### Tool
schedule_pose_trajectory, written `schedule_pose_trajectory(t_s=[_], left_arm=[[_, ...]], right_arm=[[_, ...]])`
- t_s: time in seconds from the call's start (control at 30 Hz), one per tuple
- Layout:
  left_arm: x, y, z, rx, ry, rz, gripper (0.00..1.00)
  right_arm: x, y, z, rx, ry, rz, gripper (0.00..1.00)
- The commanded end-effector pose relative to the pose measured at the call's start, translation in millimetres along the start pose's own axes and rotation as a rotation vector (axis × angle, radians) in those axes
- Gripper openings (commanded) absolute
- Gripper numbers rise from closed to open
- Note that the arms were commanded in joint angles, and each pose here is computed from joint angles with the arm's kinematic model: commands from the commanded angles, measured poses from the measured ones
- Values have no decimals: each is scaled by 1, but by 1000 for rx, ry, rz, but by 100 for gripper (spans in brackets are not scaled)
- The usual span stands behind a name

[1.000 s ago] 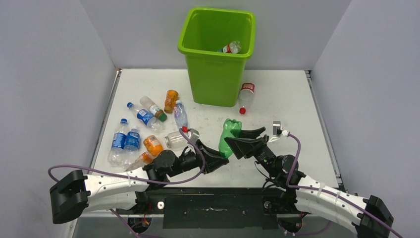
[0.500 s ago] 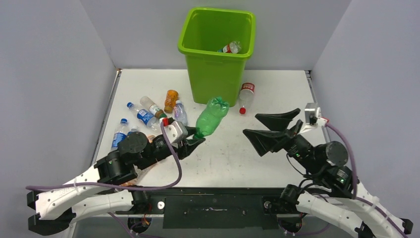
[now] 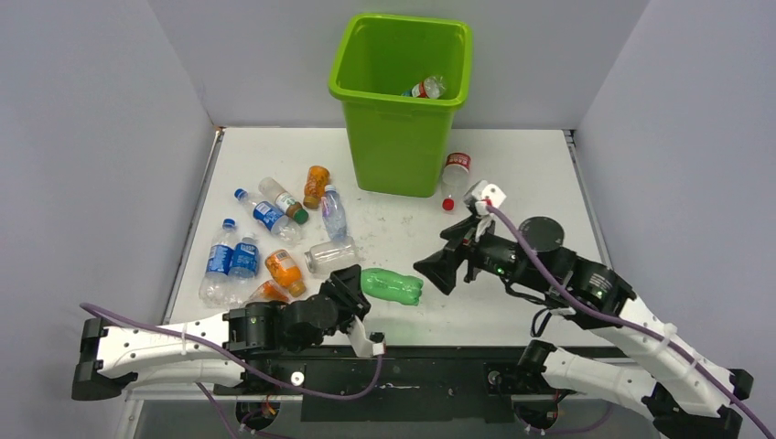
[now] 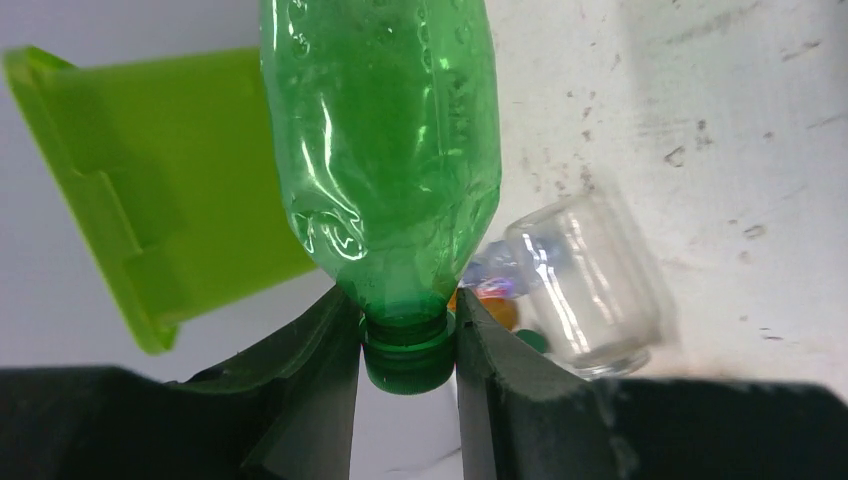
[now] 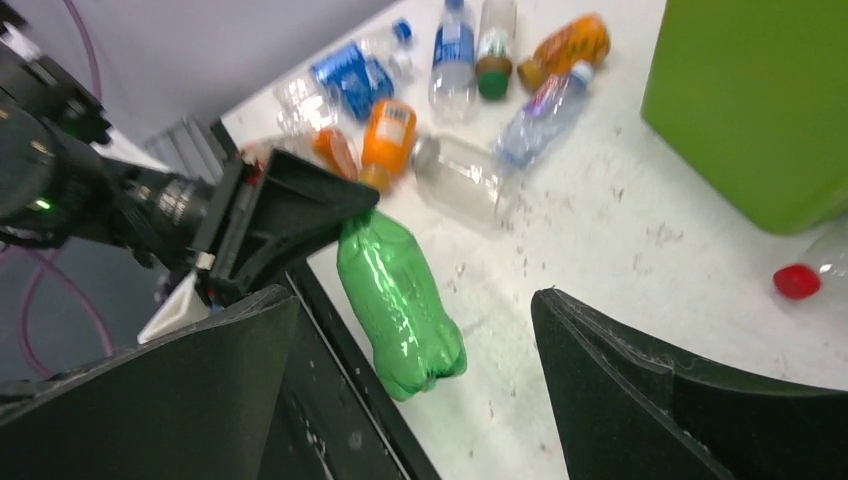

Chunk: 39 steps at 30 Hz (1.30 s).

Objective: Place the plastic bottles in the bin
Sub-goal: Place the plastic bottle in the trash bin.

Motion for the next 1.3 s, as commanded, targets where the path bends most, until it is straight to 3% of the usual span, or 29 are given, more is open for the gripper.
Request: schedule_pose_trajectory(t_s=[0.0,0.27,0.6,0.77,0.97,1.03,1.13,1.17,1.2,1.27], left_arm=[[14,28,57,-187,267,-77,0],[19,55,65,-288,278,-149,0],[29,60,75,-328,278,-164,0],[31,60,78,-331,286,-162,0],[34,61,82,-304,297,-174,2],[35,62,85,-270,308,-183,24],[36,64,88,-220,320,-203,44],[36,64,88,-198,325,-204,79],[35,64,88,-178,324,-203,99],[33,60,82,-110,310,-196,96]], right_arm=[[-14,-36,7,28,81,165,90],[-32,-77,16,38,197,317,90],[-41,-109,24,25,305,423,90],[-45,-126,23,4,302,465,100],[-42,-111,21,18,272,385,55],[-41,-105,20,25,262,351,45],[-38,-93,20,33,247,288,38],[-36,-88,19,36,237,261,37],[-34,-82,17,40,216,228,36],[-29,-69,9,48,142,137,35]])
Point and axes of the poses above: each gripper's point midway between its finger pads, its own x axis back along the fingers, its own z axis along the line the jaws close on, y = z × x, the point moved 4 cm from there along x, back along the fingers, and after that the axes turned 6 degrees about x, right-handed, at the moved point
